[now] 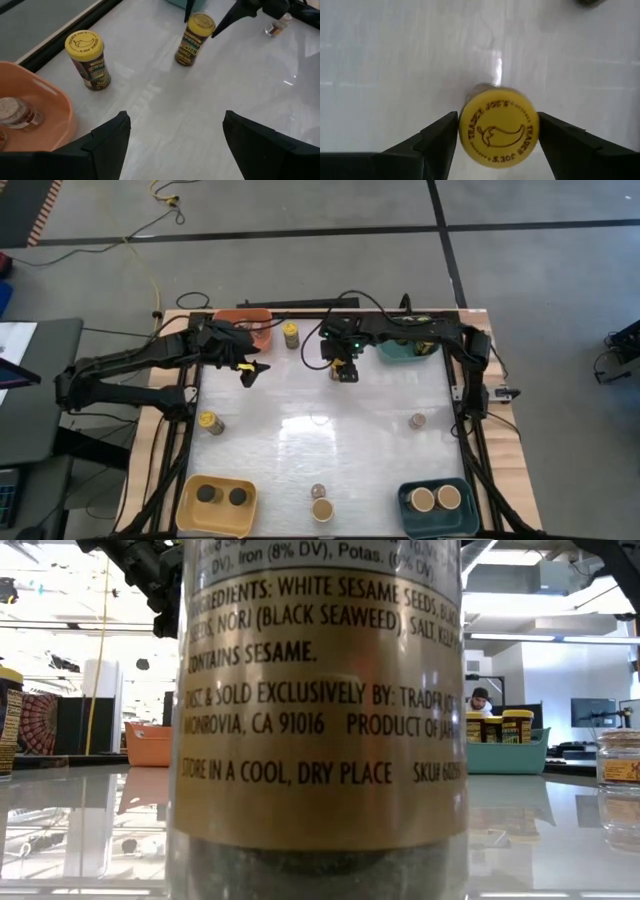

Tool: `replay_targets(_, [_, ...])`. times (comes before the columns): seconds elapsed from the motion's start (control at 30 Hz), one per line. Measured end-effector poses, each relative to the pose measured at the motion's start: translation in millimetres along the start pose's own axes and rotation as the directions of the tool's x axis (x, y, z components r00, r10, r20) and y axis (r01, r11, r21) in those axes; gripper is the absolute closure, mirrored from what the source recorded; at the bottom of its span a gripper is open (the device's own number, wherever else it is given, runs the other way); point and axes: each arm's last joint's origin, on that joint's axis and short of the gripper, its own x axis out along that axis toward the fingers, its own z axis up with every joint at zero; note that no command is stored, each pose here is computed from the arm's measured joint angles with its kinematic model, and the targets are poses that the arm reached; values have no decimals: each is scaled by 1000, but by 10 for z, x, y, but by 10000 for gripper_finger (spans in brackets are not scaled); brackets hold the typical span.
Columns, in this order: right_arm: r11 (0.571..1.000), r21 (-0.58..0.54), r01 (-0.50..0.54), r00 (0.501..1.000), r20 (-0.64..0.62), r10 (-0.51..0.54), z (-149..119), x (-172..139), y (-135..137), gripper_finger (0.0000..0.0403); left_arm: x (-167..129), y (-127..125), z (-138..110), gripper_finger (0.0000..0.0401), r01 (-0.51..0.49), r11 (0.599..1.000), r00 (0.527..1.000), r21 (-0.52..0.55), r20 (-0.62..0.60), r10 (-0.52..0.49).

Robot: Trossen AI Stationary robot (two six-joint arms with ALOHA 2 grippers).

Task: Sort spices by type
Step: Put the bottom yellow seasoning bottle into the light blue bin

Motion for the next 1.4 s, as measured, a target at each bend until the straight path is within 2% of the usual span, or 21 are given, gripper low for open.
replay_targets(0.17, [999,39,-10,1000,-26,11,-7,99,-2,117,0,1,-4,96,-2,1000,1000,0,-4,2])
replay_targets(0.33, [994,110,-8,1000,-26,11,-7,101,-2,154,0,2,-8,96,-3,1000,1000,2,-8,3])
replay_targets(0.4, [990,139,-6,1000,-24,10,-11,77,-5,157,0,2,-8,96,-3,1000,1000,2,-8,3])
replay_targets(0.5, [979,203,11,1000,-25,-6,-31,-48,-48,157,0,2,-8,96,-3,1000,1000,3,-8,3])
replay_targets(0.6, [957,283,65,998,-1,-67,-98,-309,-179,157,0,2,-8,96,-3,1000,1000,3,-8,3])
replay_targets(0.77, [891,439,115,986,59,-157,-405,-924,-443,157,0,2,-8,96,-3,1000,1000,8,-8,3])
replay_targets(0.87, [843,519,140,973,87,-215,-701,-1237,-510,157,0,3,-9,96,-4,999,1000,43,-9,5])
replay_targets(0.97, [788,596,158,964,79,-253,-1037,-1406,-502,157,0,3,-7,96,-4,999,1000,53,-7,5])
replay_targets(1.1, [710,683,172,958,53,-283,-1406,-1495,-458,157,0,7,-6,96,-18,998,1000,60,-4,19])
replay_targets(1.2, [668,722,182,959,20,-284,-1559,-1460,-486,157,-1,16,-4,96,-50,996,999,79,4,50])
replay_targets(1.27, [665,723,188,963,-3,-269,-1589,-1388,-522,157,-1,23,-1,96,-74,994,997,82,9,73])
replay_targets(1.4, [699,691,185,978,-58,-202,-1563,-1149,-590,157,-2,29,1,96,-95,992,995,82,15,94])
